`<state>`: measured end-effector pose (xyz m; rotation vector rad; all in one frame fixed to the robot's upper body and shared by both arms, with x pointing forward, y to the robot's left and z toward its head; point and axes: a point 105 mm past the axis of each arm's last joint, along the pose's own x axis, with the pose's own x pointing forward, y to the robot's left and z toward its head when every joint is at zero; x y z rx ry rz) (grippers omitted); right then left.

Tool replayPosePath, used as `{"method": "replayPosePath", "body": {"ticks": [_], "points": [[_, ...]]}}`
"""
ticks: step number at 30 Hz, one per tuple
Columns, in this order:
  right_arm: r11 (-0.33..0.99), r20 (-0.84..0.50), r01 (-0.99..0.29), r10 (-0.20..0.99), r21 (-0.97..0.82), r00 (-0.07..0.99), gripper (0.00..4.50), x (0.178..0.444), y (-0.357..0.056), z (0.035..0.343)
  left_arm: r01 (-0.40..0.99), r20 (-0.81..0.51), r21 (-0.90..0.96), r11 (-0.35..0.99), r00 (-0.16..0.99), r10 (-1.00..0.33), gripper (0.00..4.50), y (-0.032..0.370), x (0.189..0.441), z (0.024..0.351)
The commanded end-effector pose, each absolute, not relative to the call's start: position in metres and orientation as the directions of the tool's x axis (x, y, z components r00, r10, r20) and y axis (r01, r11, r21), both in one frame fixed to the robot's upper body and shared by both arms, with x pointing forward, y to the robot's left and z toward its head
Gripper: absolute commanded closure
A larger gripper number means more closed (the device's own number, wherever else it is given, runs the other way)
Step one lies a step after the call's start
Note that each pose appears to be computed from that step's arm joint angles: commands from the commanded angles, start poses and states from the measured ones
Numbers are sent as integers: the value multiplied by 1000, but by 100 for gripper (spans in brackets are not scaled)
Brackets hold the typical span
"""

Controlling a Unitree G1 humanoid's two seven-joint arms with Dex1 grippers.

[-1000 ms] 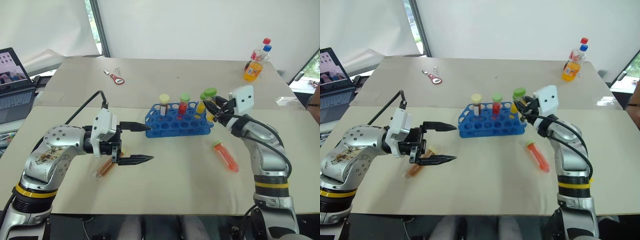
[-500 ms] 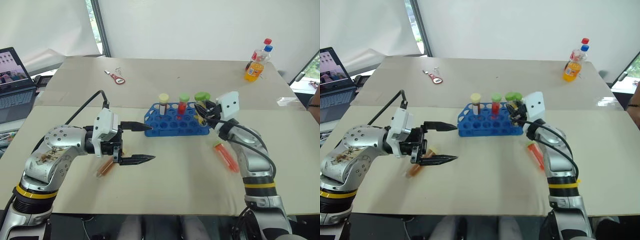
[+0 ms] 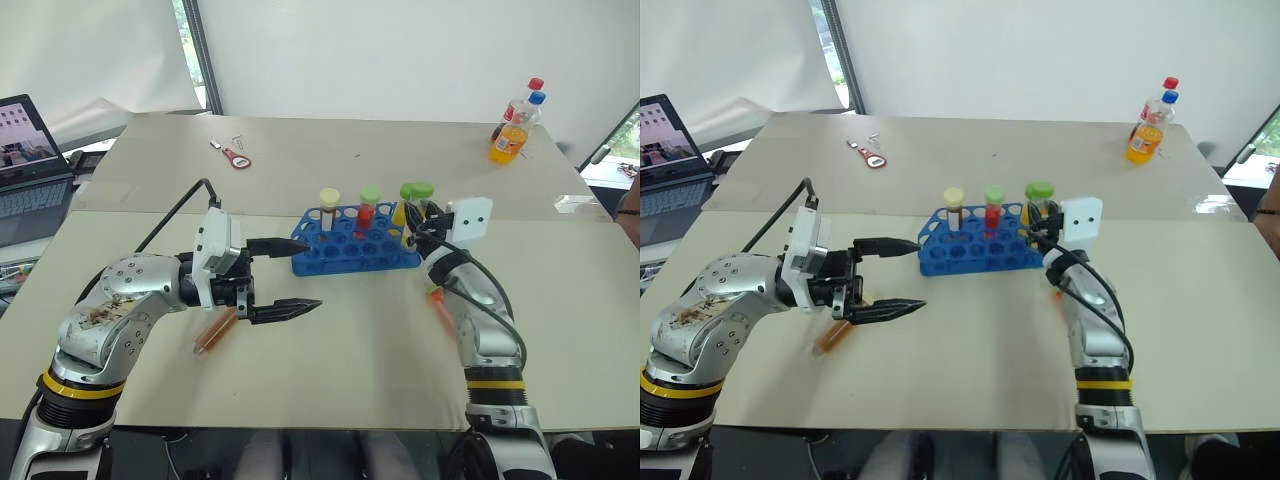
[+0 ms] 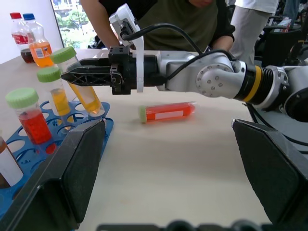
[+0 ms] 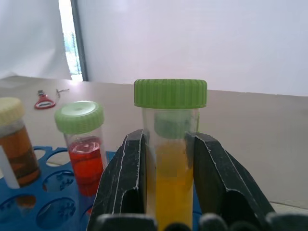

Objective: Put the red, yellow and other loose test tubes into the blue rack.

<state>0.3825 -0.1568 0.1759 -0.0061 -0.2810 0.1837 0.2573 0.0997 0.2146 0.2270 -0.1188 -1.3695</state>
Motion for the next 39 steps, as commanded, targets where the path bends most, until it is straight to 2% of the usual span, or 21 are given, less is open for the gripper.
{"method": "replayPosePath", "body": {"ticks": [1,6,8,13,17,24,28,32,35,39], "points": [[992,270,-117,124,-41,955,352,380,-163,168,949,-19,261,176,187,-982,0,94,253,225],[987,279,-139,155,-76,948,352,375,-157,165,945,-3,260,196,203,-979,0,92,255,226],[991,275,-123,132,-49,952,246,374,-162,164,944,0,260,205,212,-977,0,91,256,226],[987,214,-147,159,-71,964,80,371,-172,162,939,-10,254,232,242,-970,0,89,260,223],[964,169,-237,255,-121,952,80,352,-178,166,925,-9,263,276,288,-958,0,89,267,219],[903,-50,-371,369,-217,928,80,314,-197,179,919,-48,284,275,300,-953,0,94,270,211],[830,-356,-437,315,-347,880,80,304,-212,169,947,-163,299,121,176,-971,0,101,254,199],[806,-608,-532,290,-262,739,80,293,-219,148,962,-221,274,2,65,-973,0,104,238,195],[843,-700,-509,259,-173,666,80,296,-222,139,960,-251,271,-65,5,-968,0,103,228,191],[854,-772,-512,262,-94,579,80,299,-217,130,957,-258,274,-91,-18,-966,0,100,223,188]]}}
